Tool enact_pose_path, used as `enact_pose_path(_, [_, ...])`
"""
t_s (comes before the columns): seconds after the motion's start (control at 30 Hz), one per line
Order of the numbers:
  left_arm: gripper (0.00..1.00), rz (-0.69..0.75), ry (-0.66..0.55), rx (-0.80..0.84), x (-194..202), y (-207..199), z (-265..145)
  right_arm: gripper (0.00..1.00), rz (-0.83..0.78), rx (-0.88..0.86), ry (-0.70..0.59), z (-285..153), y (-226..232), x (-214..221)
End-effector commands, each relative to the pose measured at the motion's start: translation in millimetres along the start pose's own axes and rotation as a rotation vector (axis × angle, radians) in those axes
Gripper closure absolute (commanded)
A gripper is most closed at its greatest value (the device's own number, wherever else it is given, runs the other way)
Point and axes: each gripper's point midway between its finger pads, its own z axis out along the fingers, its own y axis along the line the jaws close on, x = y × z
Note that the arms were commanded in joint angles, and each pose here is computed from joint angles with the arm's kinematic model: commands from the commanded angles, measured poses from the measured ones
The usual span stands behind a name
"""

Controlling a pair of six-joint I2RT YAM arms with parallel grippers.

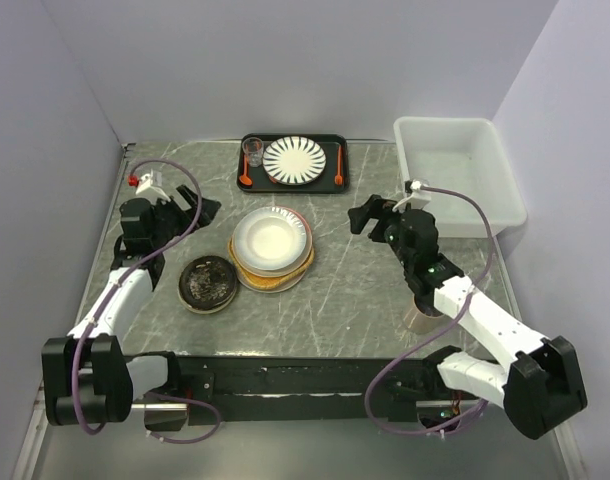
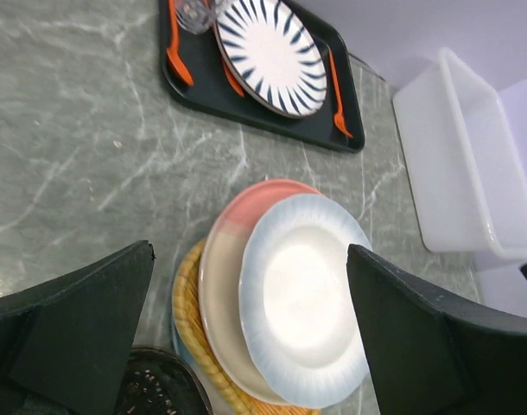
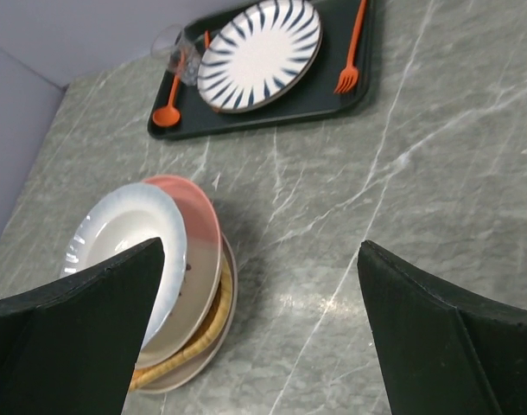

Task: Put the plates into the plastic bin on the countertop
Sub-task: Pick up the plate at the center of the board.

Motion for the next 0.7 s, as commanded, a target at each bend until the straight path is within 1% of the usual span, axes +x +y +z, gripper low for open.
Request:
enact_pose_path(0.0, [0.01,-0.030,0.080,0.073,19,-11,1,0.00,0.037,-0.118,0.005,5,31,-8])
enact_pose_path(0.07, [0.01,-0.039,0.088,0.090,23,-13,1,0.00,0.047,-0.133,0.026,8,33,-1])
enact_pose_path(0.1, [0.01,-0.055,0.106,0.109,28,-16,1,0.00,0.054,-0.138,0.032,10,34,1])
enact_pose_path(0.13, [0.01,-0.065,0.118,0.114,30,-17,0,0.00,0.057,-0.166,0.067,11,39,10])
enact_pose_path(0.27, [0.01,-0.097,0.176,0.146,45,-22,3,0.00,0.087,-0.229,0.102,15,51,24])
enact_pose_path(0.37, [0.02,-0.118,0.207,0.133,54,-17,6,0.00,0.099,-0.259,0.144,19,60,38])
enact_pose_path(0.4, [0.03,-0.114,0.244,0.138,64,-21,6,0.00,0.102,-0.262,0.156,21,62,42])
enact_pose_path(0.43, [0.03,-0.109,0.255,0.138,64,-24,8,0.00,0.101,-0.272,0.175,22,65,48])
enact_pose_path(0.5, [0.04,-0.104,0.293,0.109,75,-20,13,0.00,0.105,-0.285,0.196,25,69,55])
enact_pose_path(0.67, [0.07,-0.114,0.332,0.105,92,-18,18,0.00,0.106,-0.304,0.218,28,76,62])
